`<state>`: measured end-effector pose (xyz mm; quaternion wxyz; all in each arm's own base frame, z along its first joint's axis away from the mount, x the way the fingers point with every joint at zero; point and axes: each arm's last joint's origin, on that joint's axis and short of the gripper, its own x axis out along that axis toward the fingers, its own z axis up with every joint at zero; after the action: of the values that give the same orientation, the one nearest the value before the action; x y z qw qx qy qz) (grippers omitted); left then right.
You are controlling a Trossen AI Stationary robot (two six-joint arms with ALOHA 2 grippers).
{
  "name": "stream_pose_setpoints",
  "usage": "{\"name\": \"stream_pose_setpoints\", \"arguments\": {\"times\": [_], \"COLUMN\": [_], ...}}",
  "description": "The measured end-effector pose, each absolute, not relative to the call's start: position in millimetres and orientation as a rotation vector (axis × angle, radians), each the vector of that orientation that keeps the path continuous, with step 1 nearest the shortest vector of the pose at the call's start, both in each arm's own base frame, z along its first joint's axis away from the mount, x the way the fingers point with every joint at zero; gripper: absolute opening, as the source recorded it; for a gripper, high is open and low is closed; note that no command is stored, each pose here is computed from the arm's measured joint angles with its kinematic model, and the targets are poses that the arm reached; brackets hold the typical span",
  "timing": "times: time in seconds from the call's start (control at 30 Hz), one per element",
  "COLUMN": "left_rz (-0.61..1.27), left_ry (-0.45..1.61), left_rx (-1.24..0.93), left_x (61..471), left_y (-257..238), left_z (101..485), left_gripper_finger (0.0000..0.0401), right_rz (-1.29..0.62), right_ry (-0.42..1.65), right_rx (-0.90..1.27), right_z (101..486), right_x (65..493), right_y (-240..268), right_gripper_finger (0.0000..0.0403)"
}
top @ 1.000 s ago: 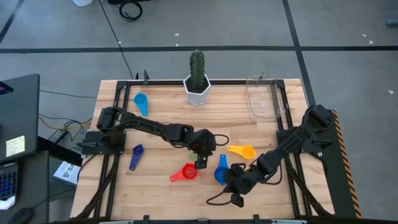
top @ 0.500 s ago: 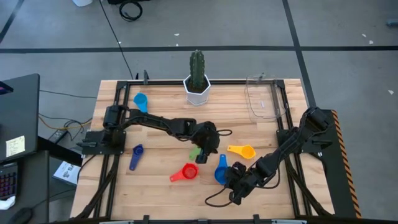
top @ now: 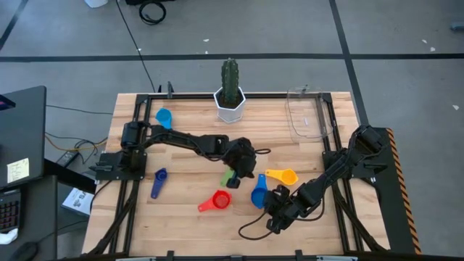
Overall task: Nest measuring cups in basket
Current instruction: Adjust the stacked measuring cups
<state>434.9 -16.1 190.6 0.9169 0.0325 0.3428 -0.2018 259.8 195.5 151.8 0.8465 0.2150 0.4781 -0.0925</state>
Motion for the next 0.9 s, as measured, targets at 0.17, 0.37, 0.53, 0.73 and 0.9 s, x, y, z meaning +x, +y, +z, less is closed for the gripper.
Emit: {"name": "stream_pose_setpoints", "arguments": {"times": [0.17, 0.37, 0.53, 0.73, 0.9], "left_rz": [-0.409, -0.381, -0.397, -0.42, -0.479], "left_ry": [0.752, 0.866, 0.919, 0.924, 0.932], "left_rx": [0.027, -0.061, -0.056, -0.071, -0.085], "left_x": [432, 425, 421, 420, 417], "left_y": [-17, -19, -26, -35, -55], "left_z": [188, 182, 179, 179, 179], "left_gripper_finger": [0.0002, 0.0002, 0.0002, 0.0001, 0.0001], "right_rz": [-0.214, -0.085, -0.039, -0.267, -0.289], "right_ry": [0.99, 1.045, 0.984, 1.016, 1.067], "right_rx": [0.426, 0.42, 0.387, 0.307, 0.265], "right_z": [152, 163, 192, 200, 190], "right_x": [262, 261, 250, 235, 240], "right_y": [191, 191, 187, 162, 156], "right_gripper_finger": [0.0003, 0.0003, 0.0002, 0.0002, 0.0002]}}
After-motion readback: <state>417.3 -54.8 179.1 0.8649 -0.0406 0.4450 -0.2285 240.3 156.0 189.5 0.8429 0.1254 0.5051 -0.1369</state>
